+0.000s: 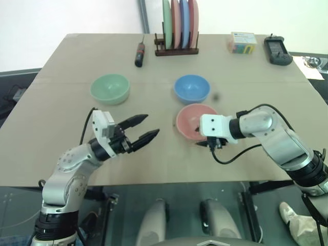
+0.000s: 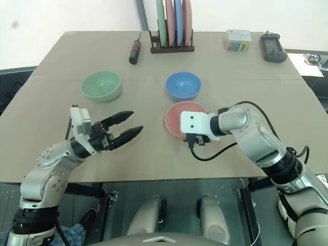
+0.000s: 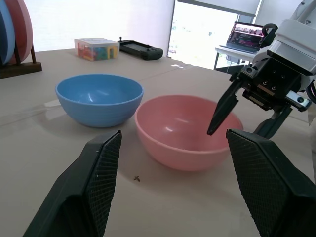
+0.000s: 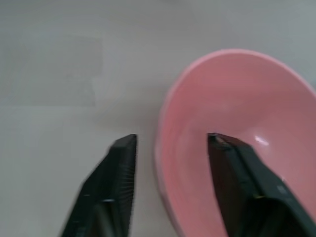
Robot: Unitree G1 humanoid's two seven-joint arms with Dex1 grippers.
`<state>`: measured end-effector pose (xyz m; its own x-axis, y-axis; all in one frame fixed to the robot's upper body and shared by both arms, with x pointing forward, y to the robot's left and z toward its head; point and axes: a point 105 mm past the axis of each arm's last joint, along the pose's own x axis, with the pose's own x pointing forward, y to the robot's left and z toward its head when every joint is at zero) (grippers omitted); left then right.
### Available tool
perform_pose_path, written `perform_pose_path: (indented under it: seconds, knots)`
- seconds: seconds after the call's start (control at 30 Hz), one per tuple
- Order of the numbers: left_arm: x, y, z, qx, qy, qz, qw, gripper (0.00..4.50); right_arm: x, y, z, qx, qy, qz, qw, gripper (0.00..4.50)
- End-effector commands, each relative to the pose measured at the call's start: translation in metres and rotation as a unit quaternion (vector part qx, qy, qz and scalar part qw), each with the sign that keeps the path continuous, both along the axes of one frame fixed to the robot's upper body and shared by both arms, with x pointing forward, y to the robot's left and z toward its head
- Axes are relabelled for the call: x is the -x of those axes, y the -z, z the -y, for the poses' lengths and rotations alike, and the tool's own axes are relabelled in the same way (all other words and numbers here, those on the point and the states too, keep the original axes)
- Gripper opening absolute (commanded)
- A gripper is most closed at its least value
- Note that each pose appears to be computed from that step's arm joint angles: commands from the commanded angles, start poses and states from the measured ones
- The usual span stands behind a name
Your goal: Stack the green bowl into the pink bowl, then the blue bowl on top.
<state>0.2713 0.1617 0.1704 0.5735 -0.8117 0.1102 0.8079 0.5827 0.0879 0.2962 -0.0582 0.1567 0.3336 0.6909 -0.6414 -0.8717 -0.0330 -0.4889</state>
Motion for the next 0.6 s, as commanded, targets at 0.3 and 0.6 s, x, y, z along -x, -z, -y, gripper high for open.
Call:
perform_pose_path:
  seconds: [0.3,0.6]
  knots:
    - [-0.031,-0.007,-0.025,-0.104,-0.127,0.019,0.986,3.63,-0.01,-0.078,0.028,-0.184,0.087,0.05,0.978,4.43]
    - [-0.071,-0.032,-0.051,-0.185,-0.172,0.015,0.967,3.63,-0.017,-0.127,0.071,-0.356,0.191,-0.01,0.915,4.43]
